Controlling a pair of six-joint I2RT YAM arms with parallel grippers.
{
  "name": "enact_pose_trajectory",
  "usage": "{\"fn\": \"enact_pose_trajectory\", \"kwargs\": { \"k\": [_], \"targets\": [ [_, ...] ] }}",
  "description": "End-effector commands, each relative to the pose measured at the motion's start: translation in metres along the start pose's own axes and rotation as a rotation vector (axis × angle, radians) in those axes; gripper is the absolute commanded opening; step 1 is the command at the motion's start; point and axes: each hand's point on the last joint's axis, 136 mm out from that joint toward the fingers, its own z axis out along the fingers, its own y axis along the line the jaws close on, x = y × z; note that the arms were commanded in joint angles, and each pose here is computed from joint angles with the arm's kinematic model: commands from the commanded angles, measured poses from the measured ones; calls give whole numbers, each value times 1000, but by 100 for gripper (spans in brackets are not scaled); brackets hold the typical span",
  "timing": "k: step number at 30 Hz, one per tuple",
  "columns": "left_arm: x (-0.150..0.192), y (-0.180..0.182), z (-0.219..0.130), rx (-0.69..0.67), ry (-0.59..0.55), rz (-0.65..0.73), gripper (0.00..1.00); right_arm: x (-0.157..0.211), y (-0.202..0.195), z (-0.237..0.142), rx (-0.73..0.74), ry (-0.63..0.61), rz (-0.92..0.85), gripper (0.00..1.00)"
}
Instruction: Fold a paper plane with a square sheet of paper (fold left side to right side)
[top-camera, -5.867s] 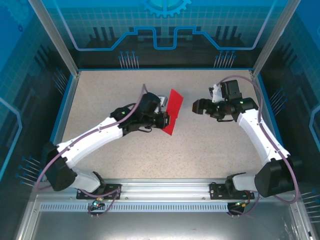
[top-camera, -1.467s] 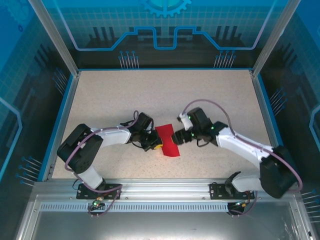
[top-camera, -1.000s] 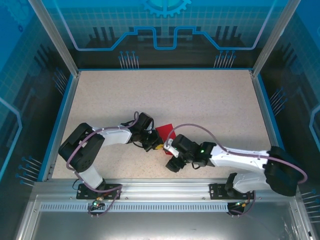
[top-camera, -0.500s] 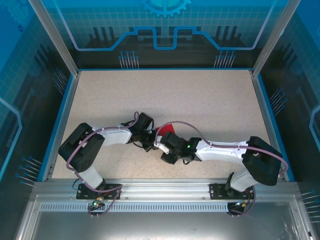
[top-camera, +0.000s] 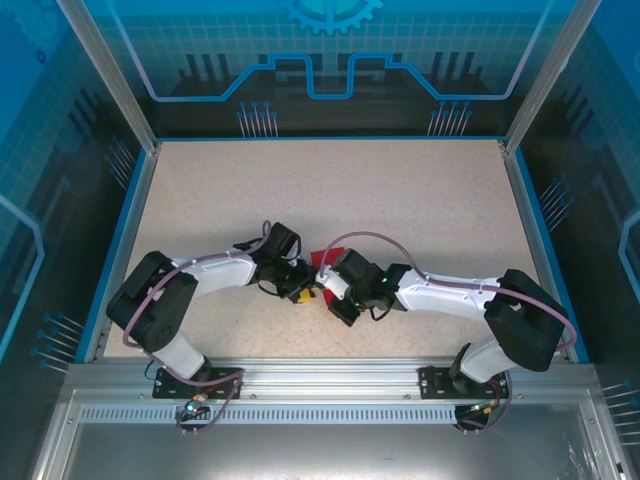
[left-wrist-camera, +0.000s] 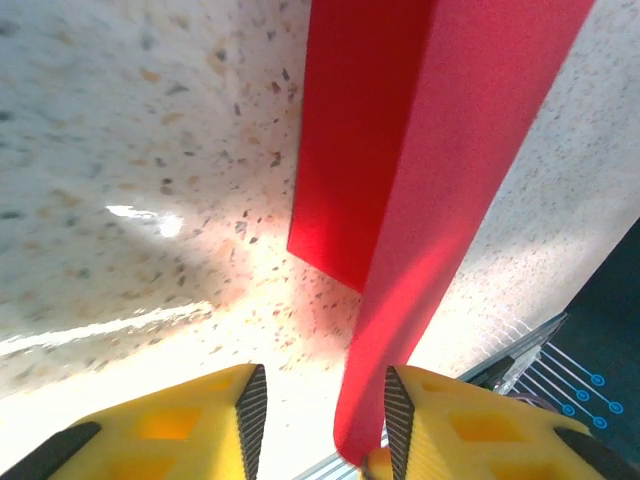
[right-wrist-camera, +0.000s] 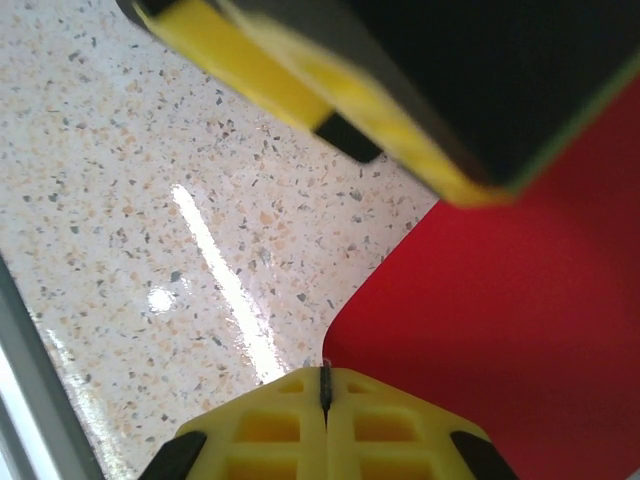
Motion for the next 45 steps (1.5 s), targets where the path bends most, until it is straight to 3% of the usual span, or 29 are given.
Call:
{"fn": "enact_pose_trajectory", "kwargs": {
  "k": [1, 7, 13, 25, 32, 45],
  "targets": [
    [-7, -4, -21, -8, -28, 44, 36, 3, 9, 0, -113, 24, 80, 0],
    [-22, -37, -16, 56, -1, 128, 19, 1, 5, 4, -154, 38, 146, 0],
    [-39, -58, 8, 72, 37, 171, 15, -1, 2, 8, -178, 43, 187, 0],
    [-47, -23, 61, -63, 103, 161, 10, -4, -13, 9, -181, 58, 283, 0],
    [-43, -2, 66, -115, 107, 145, 9, 4, -42, 7, -122, 63, 388, 0],
    [-40, -1, 68, -125, 109, 153, 8, 6, -75, 14, -49, 87, 480, 0]
  ]
}}
